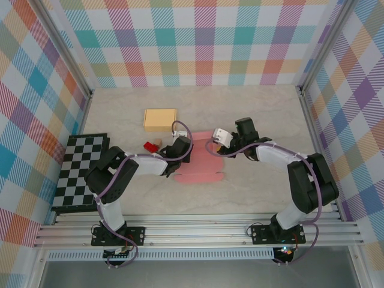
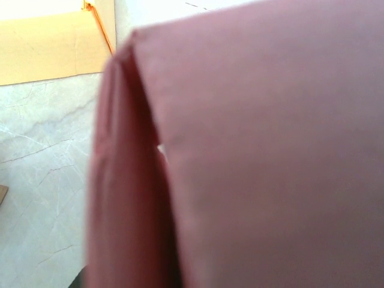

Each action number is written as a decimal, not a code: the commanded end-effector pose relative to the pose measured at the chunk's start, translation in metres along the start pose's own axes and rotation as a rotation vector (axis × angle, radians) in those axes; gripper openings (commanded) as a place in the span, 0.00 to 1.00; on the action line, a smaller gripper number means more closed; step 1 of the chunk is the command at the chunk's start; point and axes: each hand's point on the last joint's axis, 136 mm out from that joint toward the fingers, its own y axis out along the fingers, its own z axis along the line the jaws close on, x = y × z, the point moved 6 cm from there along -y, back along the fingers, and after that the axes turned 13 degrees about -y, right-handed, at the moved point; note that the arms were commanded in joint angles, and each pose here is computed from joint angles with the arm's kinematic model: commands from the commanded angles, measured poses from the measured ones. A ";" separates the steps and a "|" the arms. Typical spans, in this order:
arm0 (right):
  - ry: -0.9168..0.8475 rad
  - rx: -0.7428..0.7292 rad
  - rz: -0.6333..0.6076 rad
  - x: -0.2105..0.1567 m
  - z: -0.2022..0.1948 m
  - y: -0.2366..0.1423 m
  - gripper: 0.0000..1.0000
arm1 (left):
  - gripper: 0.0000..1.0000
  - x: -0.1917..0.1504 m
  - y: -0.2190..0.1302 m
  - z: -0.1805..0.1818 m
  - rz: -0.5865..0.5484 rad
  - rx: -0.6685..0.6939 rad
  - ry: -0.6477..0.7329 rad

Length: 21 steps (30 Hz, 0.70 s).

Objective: Fold the paper box

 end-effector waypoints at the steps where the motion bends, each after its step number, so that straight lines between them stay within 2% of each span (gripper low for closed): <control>1: 0.046 -0.099 -0.043 0.016 -0.025 -0.001 0.41 | 0.00 -0.003 0.002 -0.009 0.026 -0.059 0.049; 6: 0.118 -0.092 -0.091 0.025 -0.023 -0.013 0.41 | 0.00 -0.004 0.002 -0.006 0.025 -0.033 0.051; 10: 0.083 -0.054 -0.087 0.023 -0.012 -0.027 0.41 | 0.00 -0.004 0.003 -0.004 0.027 -0.026 0.053; 15: 0.040 -0.030 -0.075 0.013 -0.008 -0.052 0.43 | 0.00 -0.004 0.003 -0.002 0.028 -0.022 0.052; 21: 0.047 -0.053 -0.022 -0.014 -0.023 -0.067 0.46 | 0.00 -0.004 0.003 -0.002 0.030 -0.025 0.048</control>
